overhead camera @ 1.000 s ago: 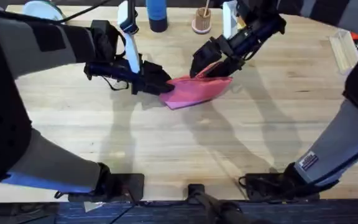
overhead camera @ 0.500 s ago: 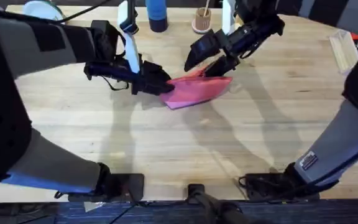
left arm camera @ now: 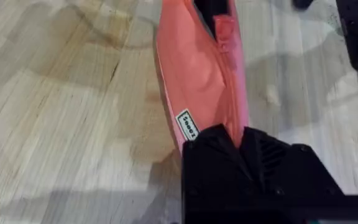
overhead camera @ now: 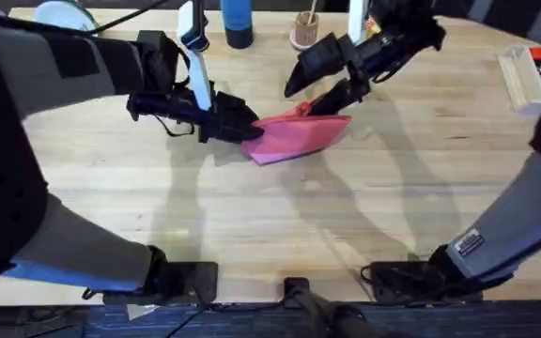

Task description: Unzip the bag, pick up the pens from the table one at a time and place them inside, then zip the bag closed.

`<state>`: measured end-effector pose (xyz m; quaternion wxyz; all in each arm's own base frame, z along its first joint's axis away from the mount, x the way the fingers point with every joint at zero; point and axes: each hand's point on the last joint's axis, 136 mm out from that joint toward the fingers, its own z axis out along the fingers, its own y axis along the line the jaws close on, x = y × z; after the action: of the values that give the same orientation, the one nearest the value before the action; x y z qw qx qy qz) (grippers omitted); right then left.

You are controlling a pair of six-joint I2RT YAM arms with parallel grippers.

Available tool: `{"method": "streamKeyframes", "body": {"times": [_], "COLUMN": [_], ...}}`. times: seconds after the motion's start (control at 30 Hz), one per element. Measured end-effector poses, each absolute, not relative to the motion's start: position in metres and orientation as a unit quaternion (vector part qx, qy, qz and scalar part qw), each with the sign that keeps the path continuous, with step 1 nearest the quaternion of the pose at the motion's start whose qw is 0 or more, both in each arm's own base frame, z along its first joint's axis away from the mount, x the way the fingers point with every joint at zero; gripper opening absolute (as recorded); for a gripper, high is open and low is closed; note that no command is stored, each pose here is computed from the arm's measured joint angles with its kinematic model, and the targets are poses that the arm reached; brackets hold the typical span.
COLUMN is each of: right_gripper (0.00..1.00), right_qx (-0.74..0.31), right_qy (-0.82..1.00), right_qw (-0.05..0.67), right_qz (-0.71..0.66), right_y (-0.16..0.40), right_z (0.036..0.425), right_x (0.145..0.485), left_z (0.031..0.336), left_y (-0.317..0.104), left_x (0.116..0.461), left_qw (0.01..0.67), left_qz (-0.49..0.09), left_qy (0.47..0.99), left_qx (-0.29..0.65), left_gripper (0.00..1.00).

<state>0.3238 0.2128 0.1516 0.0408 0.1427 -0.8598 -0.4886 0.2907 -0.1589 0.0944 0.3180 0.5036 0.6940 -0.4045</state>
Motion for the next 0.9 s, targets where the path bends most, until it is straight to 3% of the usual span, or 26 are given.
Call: {"method": "streamKeyframes", "body": {"times": [0.9], "right_gripper": [0.997], "right_qx": [0.155], "right_qy": [-0.826], "right_qw": [-0.007], "right_qz": [-0.541], "right_y": [0.22], "right_z": [0.204], "right_x": [0.332], "left_z": [0.094], "left_y": [-0.159], "left_x": [0.291], "left_qw": [0.318], "left_qz": [-0.404], "left_qy": [0.694], "left_qx": [0.504], "left_gripper": [0.042]}}
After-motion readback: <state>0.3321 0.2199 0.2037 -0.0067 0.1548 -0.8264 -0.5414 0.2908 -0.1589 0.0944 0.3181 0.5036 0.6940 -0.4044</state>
